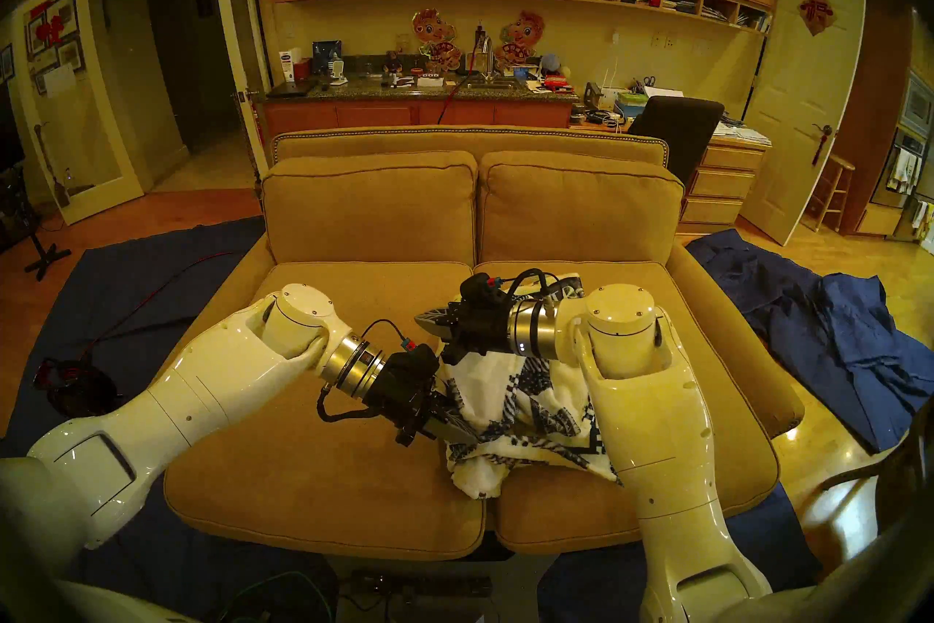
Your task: Fold the blanket in half twice
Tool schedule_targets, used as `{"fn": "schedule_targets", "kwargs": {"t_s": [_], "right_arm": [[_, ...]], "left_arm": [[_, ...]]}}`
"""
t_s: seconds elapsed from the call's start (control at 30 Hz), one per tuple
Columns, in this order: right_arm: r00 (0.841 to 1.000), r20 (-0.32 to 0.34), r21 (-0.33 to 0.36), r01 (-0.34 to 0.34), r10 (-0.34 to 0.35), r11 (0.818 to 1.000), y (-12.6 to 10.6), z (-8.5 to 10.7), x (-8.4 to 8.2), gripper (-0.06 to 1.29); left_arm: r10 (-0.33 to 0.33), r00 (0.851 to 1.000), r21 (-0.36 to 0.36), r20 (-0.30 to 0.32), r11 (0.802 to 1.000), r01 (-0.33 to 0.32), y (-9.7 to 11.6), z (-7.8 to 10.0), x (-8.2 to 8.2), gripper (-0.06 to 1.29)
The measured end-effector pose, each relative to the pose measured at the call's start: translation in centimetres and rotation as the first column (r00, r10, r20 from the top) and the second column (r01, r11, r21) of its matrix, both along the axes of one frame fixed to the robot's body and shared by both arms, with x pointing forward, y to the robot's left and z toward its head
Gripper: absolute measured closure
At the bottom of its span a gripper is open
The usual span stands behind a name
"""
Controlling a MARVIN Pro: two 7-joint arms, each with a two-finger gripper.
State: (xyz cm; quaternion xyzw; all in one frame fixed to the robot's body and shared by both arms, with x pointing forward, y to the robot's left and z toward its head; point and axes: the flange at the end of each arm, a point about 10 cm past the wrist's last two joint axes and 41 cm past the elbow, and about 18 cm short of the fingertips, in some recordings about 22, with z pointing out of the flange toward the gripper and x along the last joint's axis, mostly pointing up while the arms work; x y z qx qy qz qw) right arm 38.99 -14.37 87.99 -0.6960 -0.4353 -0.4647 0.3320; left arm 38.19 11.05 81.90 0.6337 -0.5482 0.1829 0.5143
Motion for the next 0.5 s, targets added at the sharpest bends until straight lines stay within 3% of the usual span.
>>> {"fn": "schedule_targets", "kwargs": {"t_s": [0.3,0.5], "right_arm": [[0.998,-0.068,-0.071,-0.002,-0.002,0.997,-1.3,-2.2,0.0,1.27],[0.994,-0.098,-0.100,0.032,-0.042,0.995,-3.2,-3.6,-0.1,1.27]], "left_arm": [[-0.017,1.000,-0.009,-0.003,1.000,0.017,-0.1,0.2,0.0,1.25],[-0.025,1.000,-0.014,-0.004,1.000,0.025,-0.1,0.2,-0.1,1.25]]}}
